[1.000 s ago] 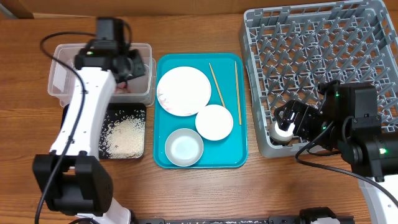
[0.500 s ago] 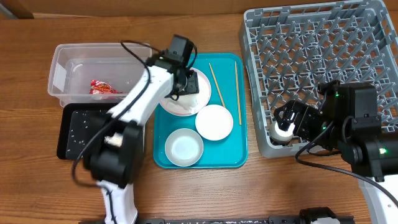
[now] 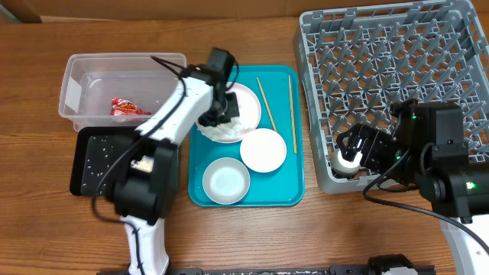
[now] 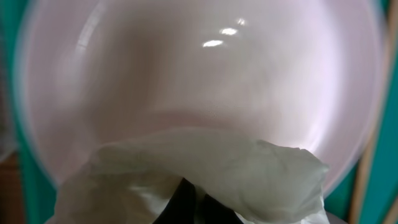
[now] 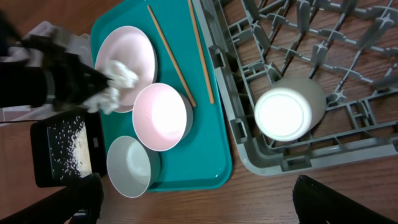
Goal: Sort waste into correct bins and load items into the dishwasher
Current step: 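Grasp the white tissue from the plate with left gripper, then drop the tissue into the clear plastic bin with left gripper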
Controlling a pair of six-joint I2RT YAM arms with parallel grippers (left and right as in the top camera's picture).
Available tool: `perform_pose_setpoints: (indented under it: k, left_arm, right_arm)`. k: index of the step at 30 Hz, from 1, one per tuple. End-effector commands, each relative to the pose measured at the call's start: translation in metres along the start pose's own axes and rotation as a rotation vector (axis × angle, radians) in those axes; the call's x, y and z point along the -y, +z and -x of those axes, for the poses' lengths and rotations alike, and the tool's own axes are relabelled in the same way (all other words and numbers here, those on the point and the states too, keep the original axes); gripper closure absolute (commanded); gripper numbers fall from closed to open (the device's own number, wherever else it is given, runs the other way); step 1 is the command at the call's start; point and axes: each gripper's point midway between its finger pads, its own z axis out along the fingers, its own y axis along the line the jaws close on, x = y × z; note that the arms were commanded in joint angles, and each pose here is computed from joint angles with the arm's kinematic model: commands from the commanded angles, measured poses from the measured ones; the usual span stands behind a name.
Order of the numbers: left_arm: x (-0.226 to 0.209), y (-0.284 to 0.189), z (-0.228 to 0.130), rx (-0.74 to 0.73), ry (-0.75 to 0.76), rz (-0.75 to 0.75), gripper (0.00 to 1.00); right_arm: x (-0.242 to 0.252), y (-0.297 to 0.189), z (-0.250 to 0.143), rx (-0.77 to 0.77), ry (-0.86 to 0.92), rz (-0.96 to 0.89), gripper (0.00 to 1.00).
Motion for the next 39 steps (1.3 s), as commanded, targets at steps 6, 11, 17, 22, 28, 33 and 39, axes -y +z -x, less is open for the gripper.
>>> perform_pose_setpoints:
  k: [6,11,17,22,28,33,39]
  left_arm:
    - [-0.076,-0.135,0.063,0.354,-0.115,0.113,0.96]
    - [-0.122,-0.114,0.073,0.320,-0.176,0.187,0.89]
    - [-0.128,-0.117,0.073,0.274,-0.034,0.166,0.49]
    - [-0.109,-0.168,0.060,0.291,-0.013,0.091,0.49]
    - [-0.088,-0.236,0.025,0.374,0.030,0.013,0.51]
    - [-0.073,-0.275,-0.017,0.408,0.091,-0.017,0.48]
    - [-0.066,-0.299,-0.053,0.424,0.141,-0.044,0.44]
  right_arm:
    - [-0.003,-0.007,0.005,0.029,-0.010,0.010,0.02]
    - [-0.003,-0.007,0.005,0.029,-0.010,0.010,0.02]
    - [-0.003,-0.007,0.005,0.028,-0.010,0.010,0.02]
    - [-0.003,-0.007,0.005,0.029,-0.010,0.010,0.02]
    - [-0.002,-0.007,0.003,0.019,-0.007,0.005,0.02]
    - [-0.002,-0.007,0.003,0.019,-0.007,0.005,0.01]
    - [-0.002,-0.007,0.003,0.019,-0.007,0.005,0.00]
